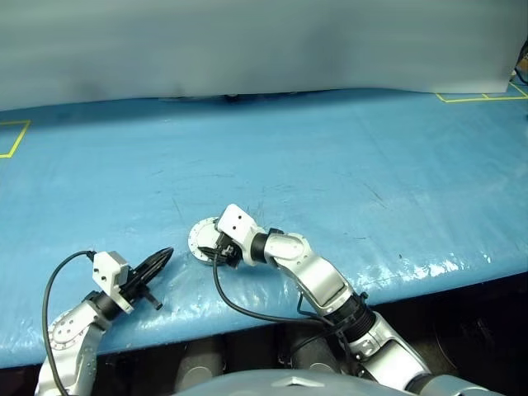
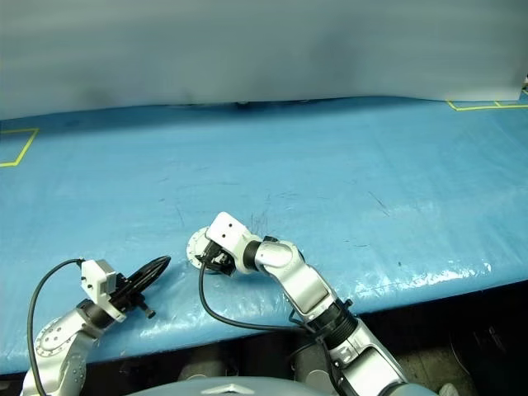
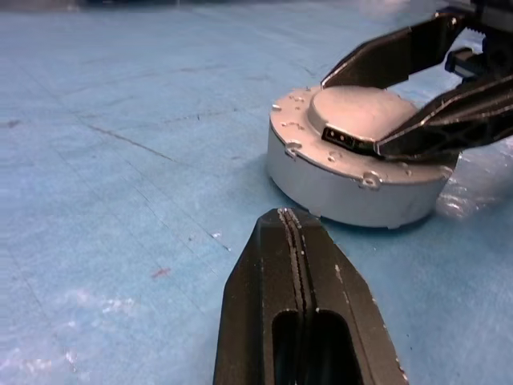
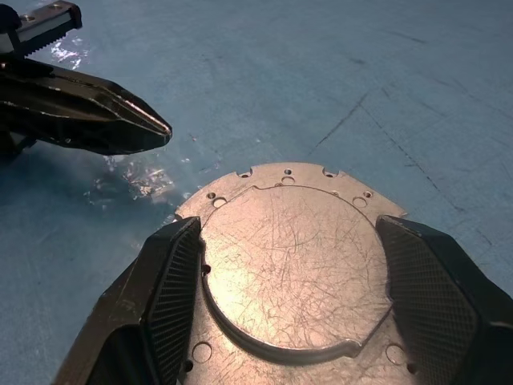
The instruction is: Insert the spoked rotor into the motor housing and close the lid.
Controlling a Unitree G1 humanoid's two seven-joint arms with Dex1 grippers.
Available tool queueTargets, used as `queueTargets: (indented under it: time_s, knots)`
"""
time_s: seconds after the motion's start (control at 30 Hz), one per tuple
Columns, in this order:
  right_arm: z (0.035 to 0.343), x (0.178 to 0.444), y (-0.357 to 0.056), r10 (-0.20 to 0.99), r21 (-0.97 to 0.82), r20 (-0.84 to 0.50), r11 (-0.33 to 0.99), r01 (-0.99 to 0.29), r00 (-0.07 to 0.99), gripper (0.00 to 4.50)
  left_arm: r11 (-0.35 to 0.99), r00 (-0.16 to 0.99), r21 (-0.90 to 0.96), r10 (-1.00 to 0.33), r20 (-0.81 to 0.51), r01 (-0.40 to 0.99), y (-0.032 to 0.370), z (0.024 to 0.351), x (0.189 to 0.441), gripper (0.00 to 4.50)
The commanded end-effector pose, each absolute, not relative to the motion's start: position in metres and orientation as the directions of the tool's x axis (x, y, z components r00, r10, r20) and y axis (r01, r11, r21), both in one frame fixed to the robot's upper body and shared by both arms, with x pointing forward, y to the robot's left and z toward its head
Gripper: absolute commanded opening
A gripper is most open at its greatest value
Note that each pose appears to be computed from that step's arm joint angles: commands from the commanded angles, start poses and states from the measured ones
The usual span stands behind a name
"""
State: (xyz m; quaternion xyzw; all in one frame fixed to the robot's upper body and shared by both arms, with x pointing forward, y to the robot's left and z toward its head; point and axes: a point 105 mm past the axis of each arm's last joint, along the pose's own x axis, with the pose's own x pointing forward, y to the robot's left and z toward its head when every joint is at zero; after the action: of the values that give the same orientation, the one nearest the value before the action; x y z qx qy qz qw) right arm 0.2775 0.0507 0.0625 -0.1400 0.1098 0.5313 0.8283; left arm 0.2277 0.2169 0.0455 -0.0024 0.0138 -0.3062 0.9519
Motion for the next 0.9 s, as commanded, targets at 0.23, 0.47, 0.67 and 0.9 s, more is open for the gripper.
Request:
queueTargets:
  time_s: [0.23, 0.47, 0.67, 0.9]
  knots:
    - [0.025, 0.275, 0.037, 0.788, -0.078, -0.462, 0.42, -0.904, 0.406, 3.12, 0.764, 0.764, 0.015, -0.644, -0.042, 0.644, 0.193, 0.045, 0.239, 0.0]
    - [0.027, 0.275, 0.036, 0.789, -0.078, -0.452, 0.43, -0.899, 0.417, 3.12, 0.742, 0.739, 0.024, -0.663, -0.12, 0.67, 0.186, 0.03, 0.237, 0.0]
    - [0.036, 0.273, 0.038, 0.82, -0.03, -0.41, 0.425, -0.905, 0.399, 3.84, 0.744, 0.74, 0.023, -0.661, -0.124, 0.668, 0.184, 0.026, 0.233, 0.0]
    - [0.063, 0.274, 0.039, 0.861, -0.001, -0.3, 0.431, -0.902, 0.411, 4.48, 0.749, 0.745, 0.008, -0.658, -0.112, 0.662, 0.179, 0.023, 0.23, 0.0]
